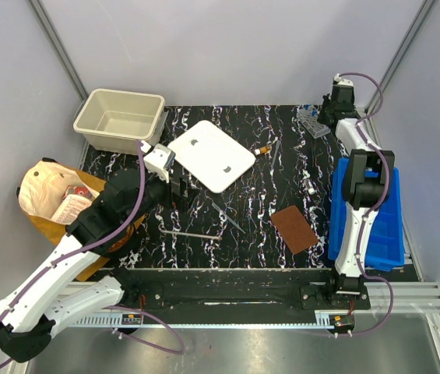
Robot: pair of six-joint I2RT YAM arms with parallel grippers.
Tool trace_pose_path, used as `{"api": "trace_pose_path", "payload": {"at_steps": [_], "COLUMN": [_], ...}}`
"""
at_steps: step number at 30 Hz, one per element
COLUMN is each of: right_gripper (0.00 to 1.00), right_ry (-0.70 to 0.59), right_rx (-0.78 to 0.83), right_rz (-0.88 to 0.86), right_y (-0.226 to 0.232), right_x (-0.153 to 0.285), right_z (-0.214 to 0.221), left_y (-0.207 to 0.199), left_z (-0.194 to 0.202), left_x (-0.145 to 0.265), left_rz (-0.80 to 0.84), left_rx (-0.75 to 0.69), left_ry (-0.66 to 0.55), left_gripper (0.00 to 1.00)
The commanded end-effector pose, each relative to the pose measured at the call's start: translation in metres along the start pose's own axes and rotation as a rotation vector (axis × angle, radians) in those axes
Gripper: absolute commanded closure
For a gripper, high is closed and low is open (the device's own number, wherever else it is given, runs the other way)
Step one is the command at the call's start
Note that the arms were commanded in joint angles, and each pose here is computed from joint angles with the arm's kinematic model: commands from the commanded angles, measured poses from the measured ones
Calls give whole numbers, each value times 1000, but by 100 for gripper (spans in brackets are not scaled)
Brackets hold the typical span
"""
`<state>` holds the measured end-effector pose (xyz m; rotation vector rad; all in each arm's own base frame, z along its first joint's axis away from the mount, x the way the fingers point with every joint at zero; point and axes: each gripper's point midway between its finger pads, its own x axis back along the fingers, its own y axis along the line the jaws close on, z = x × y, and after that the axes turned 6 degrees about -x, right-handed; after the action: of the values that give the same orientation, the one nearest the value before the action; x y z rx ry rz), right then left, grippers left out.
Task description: Organize the chemistry lab equipment
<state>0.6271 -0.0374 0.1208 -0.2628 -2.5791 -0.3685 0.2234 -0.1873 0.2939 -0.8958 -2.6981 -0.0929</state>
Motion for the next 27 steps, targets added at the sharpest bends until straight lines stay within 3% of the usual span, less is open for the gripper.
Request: {"api": "trace_pose_path", "payload": {"at_steps": [1, 15, 27], "right_gripper": [86, 82, 57], "right_ry": [-47, -15, -67], "right_rx": [52, 94, 115], "right_rz": [12, 26, -5], "right_y": [6, 6, 27], "right_x": [1, -9, 27], "right_z": [-19, -3, -44], "left_y": [3, 4, 6], "left_z": [-12, -11, -11], "left_x": [-1, -2, -2], "left_rz": [-16, -16, -27], "left_rx": [7, 12, 17], "left_ry": [-51, -48, -53], "left_gripper": [1, 1, 1]}}
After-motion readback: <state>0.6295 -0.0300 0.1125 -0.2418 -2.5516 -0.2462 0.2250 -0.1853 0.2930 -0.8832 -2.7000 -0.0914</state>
